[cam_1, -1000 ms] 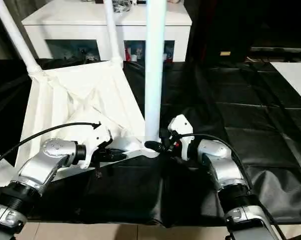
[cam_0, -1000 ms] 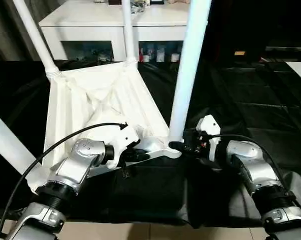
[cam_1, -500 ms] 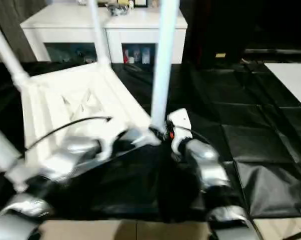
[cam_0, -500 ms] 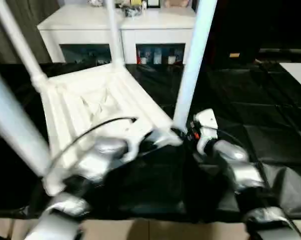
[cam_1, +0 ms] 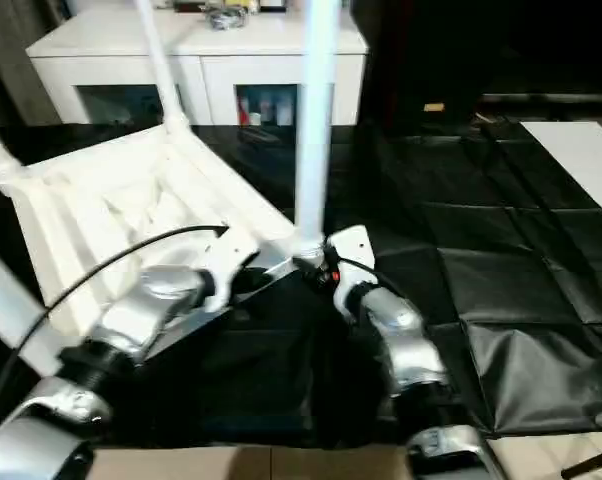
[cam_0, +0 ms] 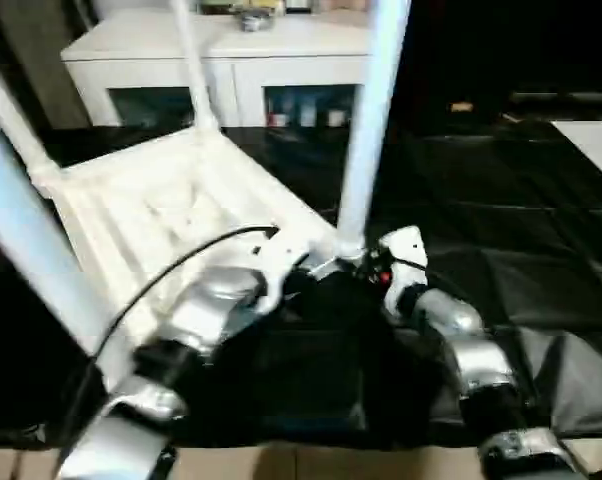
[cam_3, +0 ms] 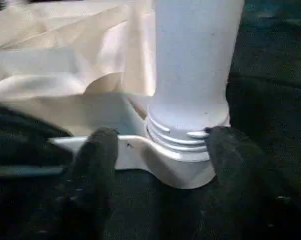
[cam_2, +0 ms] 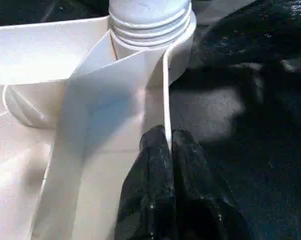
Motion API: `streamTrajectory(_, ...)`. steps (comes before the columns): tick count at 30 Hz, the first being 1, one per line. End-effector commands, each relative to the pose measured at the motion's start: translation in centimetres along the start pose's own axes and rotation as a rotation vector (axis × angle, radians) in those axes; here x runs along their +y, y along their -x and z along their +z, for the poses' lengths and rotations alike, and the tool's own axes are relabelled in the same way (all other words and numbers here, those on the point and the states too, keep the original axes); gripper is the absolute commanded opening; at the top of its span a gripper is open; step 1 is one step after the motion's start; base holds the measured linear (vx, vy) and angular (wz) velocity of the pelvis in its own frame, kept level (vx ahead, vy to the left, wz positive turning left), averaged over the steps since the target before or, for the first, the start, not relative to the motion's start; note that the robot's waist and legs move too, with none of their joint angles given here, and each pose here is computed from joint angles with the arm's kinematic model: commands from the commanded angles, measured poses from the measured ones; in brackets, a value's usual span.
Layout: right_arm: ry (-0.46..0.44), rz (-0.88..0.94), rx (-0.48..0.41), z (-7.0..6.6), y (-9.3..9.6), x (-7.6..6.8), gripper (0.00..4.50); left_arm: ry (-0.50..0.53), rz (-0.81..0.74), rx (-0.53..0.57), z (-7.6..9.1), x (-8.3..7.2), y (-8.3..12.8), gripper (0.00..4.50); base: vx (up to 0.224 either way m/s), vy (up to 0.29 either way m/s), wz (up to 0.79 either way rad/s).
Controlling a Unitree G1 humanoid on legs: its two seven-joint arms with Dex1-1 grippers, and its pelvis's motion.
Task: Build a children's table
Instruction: Rotate leg to tighten
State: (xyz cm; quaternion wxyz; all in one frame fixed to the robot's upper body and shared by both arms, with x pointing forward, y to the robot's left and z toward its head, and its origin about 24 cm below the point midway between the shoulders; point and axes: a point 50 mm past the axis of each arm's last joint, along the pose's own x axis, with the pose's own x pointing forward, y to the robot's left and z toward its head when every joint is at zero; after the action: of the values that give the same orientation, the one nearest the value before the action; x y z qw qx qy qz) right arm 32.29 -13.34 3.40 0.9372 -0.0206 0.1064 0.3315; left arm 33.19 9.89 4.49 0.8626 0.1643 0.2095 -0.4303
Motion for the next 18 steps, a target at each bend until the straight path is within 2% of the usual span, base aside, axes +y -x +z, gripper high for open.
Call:
streamTrajectory(1, 0.022, 0.083, -0.019, 1.1, 0.0, 0.1, 3.41, 0.011, -0.045, 0.046, -1.5, -0.5, 0.3, 0.0, 0.0, 0.0, 0.0)
streamTrajectory(4, 0.127, 0.258, 0.046, 0.9, 1.3, -0.1, 3.41, -0.032, -0.157, 0.032, -1.7, -1.2, 1.1, 0.0, 0.0, 0.0, 0.0)
streamTrajectory(10, 0.156, 0.353, 0.083, 0.8, 1.9, -0.3, 3.41, -0.043, -0.288, -0.018, -1.4, -1.9, 2.3, 0.0, 0.0, 0.0, 0.0)
streamTrajectory(18, 0.156, 0.354, 0.081, 0.9, 1.7, -0.5, 3.41, -0.039, -0.326, -0.025, -1.4, -2.3, 2.9, 0.0, 0.0, 0.0, 0.0)
